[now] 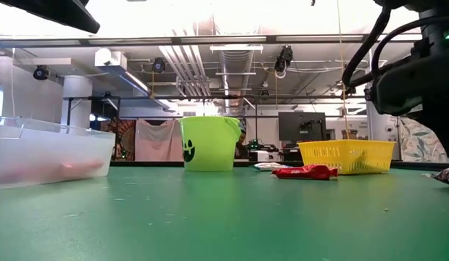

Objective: Sort candy by brand, put in halloween buckets
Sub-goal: Put the brown chocolate bar into the green bucket

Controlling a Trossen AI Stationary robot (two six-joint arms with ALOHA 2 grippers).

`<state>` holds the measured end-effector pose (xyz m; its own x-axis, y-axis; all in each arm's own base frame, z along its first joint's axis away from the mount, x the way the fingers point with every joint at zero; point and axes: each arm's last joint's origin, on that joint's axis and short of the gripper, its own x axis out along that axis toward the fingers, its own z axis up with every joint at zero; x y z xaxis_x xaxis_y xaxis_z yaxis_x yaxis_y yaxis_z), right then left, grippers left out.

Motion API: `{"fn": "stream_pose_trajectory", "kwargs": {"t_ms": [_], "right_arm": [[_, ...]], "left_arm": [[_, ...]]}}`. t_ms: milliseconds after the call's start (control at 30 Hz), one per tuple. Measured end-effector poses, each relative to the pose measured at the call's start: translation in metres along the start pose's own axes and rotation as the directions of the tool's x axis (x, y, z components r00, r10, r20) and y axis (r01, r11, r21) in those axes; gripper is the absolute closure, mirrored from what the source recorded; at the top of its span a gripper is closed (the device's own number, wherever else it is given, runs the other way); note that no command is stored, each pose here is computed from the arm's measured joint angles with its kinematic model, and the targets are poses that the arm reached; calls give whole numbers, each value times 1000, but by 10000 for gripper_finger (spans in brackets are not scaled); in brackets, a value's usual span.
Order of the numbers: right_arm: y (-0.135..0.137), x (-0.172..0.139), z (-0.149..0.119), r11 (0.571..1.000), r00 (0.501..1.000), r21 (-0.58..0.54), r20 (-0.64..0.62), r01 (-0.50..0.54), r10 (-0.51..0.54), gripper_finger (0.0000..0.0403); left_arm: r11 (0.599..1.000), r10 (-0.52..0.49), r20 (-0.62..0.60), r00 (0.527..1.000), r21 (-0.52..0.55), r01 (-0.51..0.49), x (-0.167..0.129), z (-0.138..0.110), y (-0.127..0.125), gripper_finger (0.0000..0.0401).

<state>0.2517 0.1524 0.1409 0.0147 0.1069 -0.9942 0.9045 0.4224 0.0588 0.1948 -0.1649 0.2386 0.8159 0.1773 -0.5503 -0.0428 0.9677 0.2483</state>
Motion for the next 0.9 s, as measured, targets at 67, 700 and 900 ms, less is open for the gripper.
{"fn": "stream_pose_trajectory", "kwargs": {"t_ms": [67,700,900], "right_arm": [[0,-2,0,1000,1000,-6,2,-10,10,224],[25,-56,67,887,820,-326,369,-326,437,359],[32,-87,143,770,591,-492,501,-406,632,364]], "left_arm": [[1000,0,0,1000,0,0,0,0,0,401],[997,-81,-27,996,-7,80,-1,2,-2,401],[982,-188,-70,980,-14,187,-2,1,-5,401]]}}
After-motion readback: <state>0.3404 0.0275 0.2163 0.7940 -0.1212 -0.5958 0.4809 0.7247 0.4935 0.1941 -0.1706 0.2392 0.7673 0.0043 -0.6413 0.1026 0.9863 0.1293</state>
